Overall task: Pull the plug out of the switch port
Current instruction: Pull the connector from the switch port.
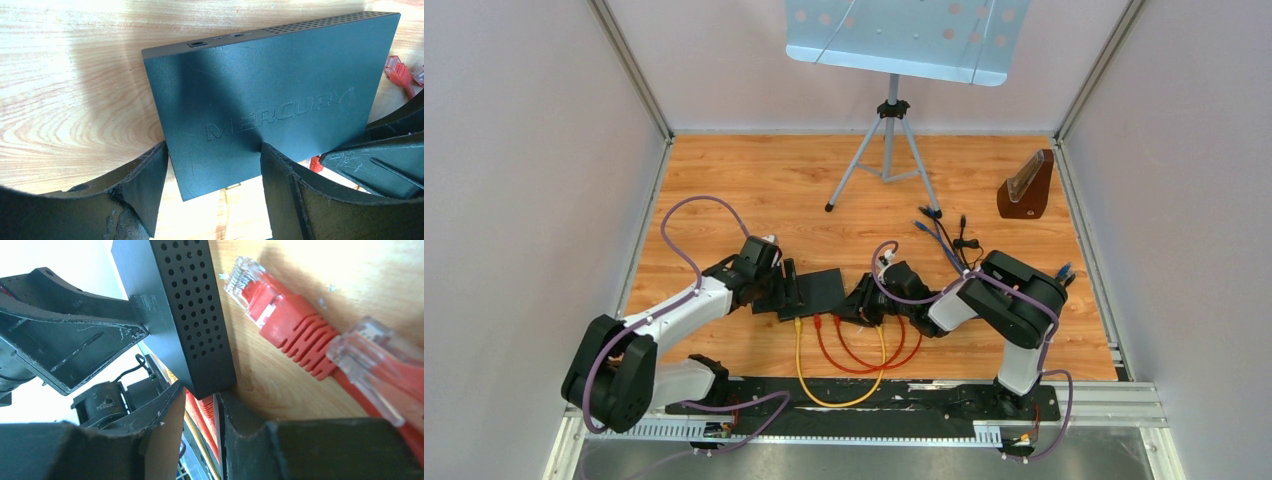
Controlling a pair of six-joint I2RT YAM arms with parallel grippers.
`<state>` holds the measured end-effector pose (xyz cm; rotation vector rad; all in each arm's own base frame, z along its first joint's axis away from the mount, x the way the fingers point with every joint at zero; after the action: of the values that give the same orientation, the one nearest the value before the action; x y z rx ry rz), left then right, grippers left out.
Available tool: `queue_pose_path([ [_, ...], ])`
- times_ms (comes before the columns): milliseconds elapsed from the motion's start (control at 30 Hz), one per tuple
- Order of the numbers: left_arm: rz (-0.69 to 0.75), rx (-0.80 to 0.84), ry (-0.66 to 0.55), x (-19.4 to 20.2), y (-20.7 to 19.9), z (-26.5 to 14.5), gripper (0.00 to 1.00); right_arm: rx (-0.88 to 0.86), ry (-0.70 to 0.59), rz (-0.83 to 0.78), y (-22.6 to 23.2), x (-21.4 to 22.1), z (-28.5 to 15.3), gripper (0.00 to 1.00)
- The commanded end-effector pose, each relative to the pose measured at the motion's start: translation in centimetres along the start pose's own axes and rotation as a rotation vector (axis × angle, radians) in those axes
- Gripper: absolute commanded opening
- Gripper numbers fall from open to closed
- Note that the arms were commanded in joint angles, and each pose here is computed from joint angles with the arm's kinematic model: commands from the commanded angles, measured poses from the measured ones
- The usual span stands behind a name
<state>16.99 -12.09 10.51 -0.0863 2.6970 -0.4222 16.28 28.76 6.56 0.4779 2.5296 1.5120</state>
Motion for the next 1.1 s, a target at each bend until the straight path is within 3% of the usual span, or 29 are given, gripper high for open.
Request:
queue_pose_path([
  [0,0.04,-0.059,0.072,2.0,1.3,0.6,0.73,0.152,-0.036,0.065,-3.2,-0.1,0.5,0.29],
  [200,0.041,-0.056,0.065,1.9,1.3,0.5,0.73,0.206,0.011,0.097,-3.9,-0.1,0.8,0.16],
  [300,0.045,-0.056,0.065,1.8,1.2,0.3,0.73,0.199,0.024,0.061,-3.6,0.0,0.6,0.06],
  [433,0.046,-0.06,0.056,1.8,1.2,0.0,0.75,0.196,0.054,-0.018,-2.7,0.0,0.3,0.01],
  [833,0.043,-0.033,0.008,1.2,0.8,-0.9,0.85,0.176,0.07,-0.141,-1.4,0.2,-0.6,0.0],
  [1067,0.021,-0.053,-0.001,1.4,1.0,-0.8,0.85,0.192,0.132,-0.204,-1.5,1.7,-0.4,0.0],
])
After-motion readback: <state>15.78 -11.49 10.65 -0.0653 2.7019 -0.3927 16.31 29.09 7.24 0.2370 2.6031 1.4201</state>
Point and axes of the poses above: each gripper's point midway between its finger pads, its own z axis out along the fingers, its own y axis along the line the jaws close on, x = y × z, the point moved 9 cm from there along -z, back along the fingers, and after that the axes turned 5 degrees about z, right-handed, at the moved point
